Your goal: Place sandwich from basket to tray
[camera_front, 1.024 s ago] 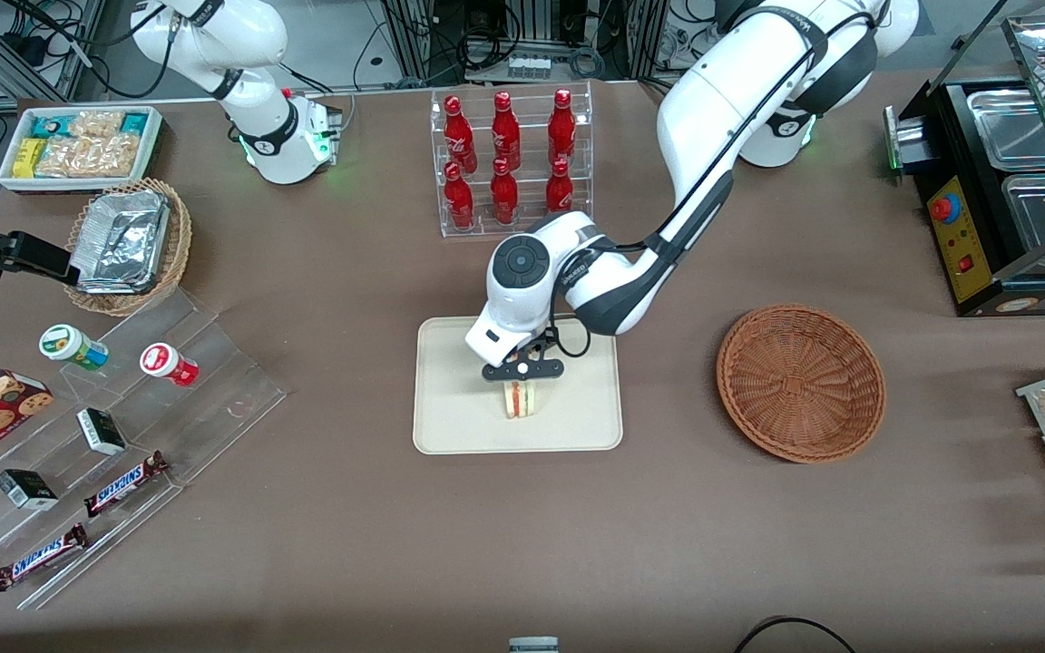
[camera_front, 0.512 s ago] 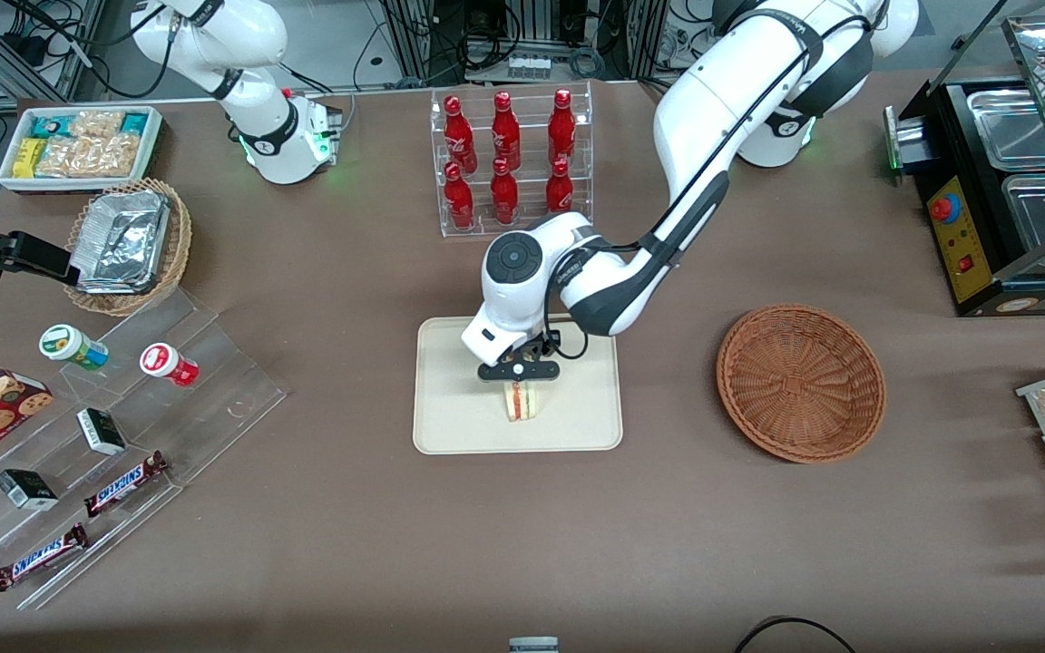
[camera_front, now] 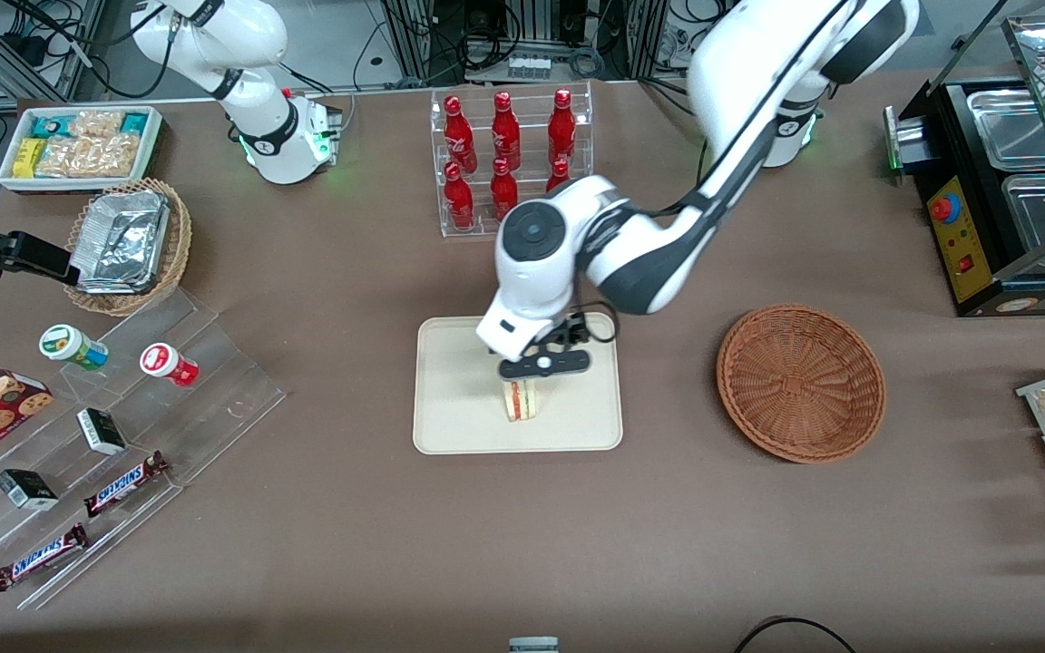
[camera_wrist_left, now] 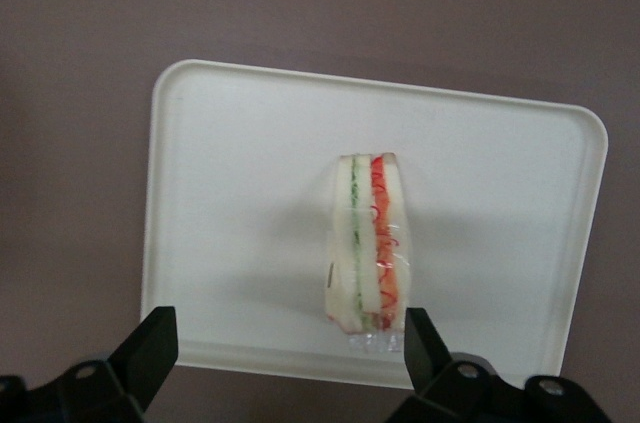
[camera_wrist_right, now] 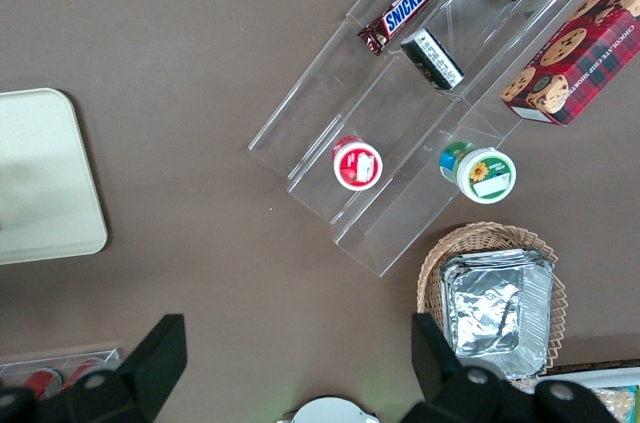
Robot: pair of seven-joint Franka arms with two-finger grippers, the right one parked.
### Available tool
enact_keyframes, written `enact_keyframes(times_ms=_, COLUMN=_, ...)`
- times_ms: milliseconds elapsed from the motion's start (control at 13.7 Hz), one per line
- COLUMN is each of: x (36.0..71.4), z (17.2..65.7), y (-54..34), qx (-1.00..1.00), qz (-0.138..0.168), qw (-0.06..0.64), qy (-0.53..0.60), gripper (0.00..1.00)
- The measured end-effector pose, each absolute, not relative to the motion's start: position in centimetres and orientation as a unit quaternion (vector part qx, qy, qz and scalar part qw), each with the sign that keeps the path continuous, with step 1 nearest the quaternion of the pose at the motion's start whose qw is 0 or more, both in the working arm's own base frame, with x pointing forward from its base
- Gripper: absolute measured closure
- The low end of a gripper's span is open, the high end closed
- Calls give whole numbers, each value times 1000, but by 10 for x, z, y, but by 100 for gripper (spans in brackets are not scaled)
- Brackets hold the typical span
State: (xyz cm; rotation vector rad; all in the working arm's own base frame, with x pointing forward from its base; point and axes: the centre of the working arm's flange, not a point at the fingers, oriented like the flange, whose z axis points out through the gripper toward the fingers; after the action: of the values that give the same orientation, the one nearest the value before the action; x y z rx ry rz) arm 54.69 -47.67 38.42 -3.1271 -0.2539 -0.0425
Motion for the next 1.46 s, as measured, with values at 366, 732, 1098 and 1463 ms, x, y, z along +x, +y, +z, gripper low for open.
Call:
enact_keyframes(times_ms=366, x=557, z=504, y=-371, qx=-990, qz=11, qw=51, qy=-133, gripper=0)
enact_keyframes(times_ms=732, x=565, z=546, y=-291, qx=-993, qz=39, qw=67, qy=-92, gripper=0)
enact_keyframes(times_ms=1098, x=572, z=586, y=-177, qx=-996, qz=72, qw=39, qy=-38, gripper=0)
enact_keyframes(times_ms=1463, x=561, z=616, y=-105, qx=-996, qz=82, qw=34, qy=1, gripper=0)
